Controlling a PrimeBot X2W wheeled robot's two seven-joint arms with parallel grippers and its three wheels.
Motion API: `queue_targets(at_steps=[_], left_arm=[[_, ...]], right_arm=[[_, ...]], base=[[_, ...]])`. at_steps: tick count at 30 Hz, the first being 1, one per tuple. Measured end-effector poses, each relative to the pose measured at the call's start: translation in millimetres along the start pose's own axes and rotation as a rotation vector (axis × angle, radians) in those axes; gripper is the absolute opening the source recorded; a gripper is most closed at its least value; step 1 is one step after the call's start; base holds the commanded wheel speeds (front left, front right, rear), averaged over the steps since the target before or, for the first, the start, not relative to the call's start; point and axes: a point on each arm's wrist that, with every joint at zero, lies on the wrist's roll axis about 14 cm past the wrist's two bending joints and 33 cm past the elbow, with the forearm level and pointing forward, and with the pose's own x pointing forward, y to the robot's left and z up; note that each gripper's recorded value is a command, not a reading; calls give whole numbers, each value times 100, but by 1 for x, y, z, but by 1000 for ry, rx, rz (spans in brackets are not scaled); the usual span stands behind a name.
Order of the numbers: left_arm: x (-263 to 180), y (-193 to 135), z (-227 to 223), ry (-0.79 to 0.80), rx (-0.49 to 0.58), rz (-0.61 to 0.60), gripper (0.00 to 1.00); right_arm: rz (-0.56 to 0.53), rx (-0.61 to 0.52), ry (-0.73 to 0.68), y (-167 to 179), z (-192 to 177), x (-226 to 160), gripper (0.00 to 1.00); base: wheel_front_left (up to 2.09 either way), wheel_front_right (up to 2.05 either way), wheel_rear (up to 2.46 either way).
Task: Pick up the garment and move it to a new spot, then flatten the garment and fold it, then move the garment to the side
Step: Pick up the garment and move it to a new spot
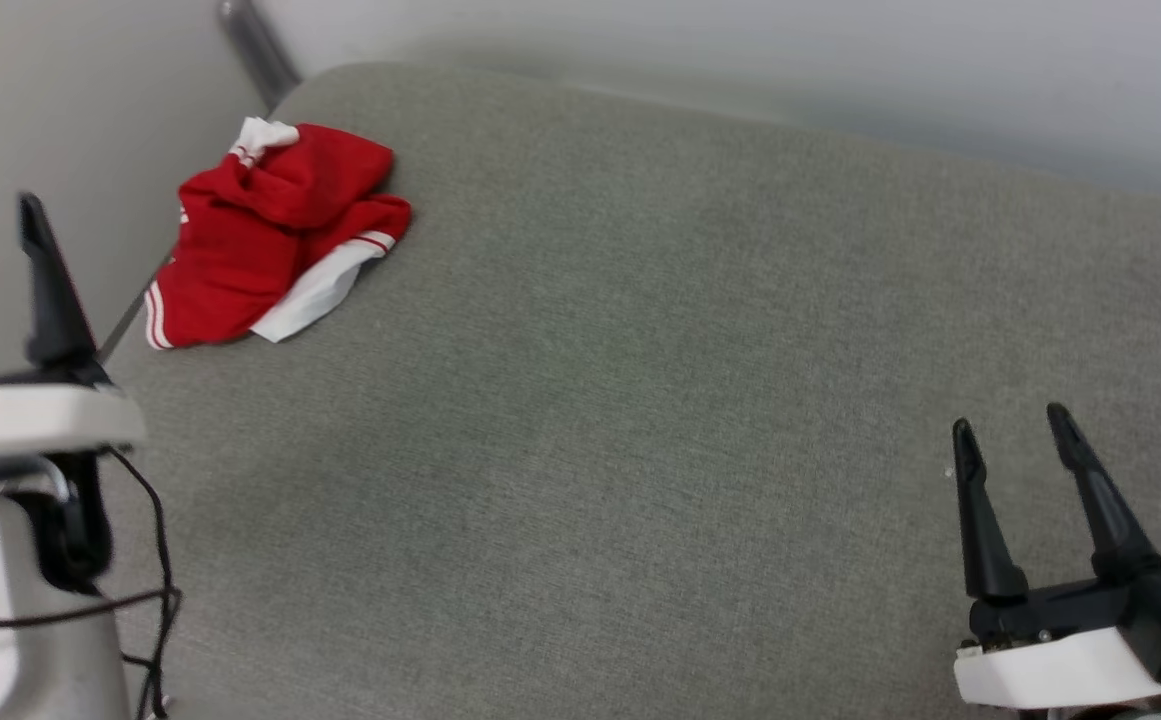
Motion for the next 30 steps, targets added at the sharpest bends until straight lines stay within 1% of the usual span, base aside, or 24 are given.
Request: queue_targets(at_steps=[2, 4, 6, 8, 10, 11, 13, 17, 21, 23, 26, 30], left_arm=[[28, 0, 10, -44, 10, -2, 100], [56, -2, 19, -79, 46, -16, 100], [84, 1, 28, -119, 29, -3, 100], [111, 4, 33, -138, 67, -11, 100], [137, 2, 36, -155, 65, -10, 100], [147, -2, 32, -148, 59, -18, 100], [163, -12, 13, -95, 87, -49, 100], [193, -30, -13, 6, 106, -93, 100], [204, -47, -65, 228, 79, -134, 100], [200, -49, -96, 375, 86, -149, 100], [187, -54, -138, 593, 75, -170, 100], [165, -53, -178, 833, 67, -183, 100]], right_arm=[[-24, -11, 1, -11, -5, 5, 100], [-46, -22, 5, -22, -11, 10, 100], [-66, -31, 16, -31, -19, 13, 100], [-85, -39, 27, -41, -28, 16, 100], [-107, -43, 39, -51, -37, 18, 100], [-117, -47, 47, -55, -42, 18, 100], [-132, -49, 64, -63, -51, 17, 100], [-158, -62, 89, -77, -65, 16, 100], [-173, -78, 109, -87, -74, 13, 100], [-182, -87, 112, -93, -77, 12, 100], [-193, -102, 120, -100, -81, 10, 100], [-198, -118, 128, -106, -85, 8, 100]], base=[[0, 0, 0], [0, 0, 0], [0, 0, 0], [0, 0, 0], [0, 0, 0], [0, 0, 0], [0, 0, 0], [0, 0, 0], [0, 0, 0], [0, 0, 0], [0, 0, 0], [0, 0, 0]])
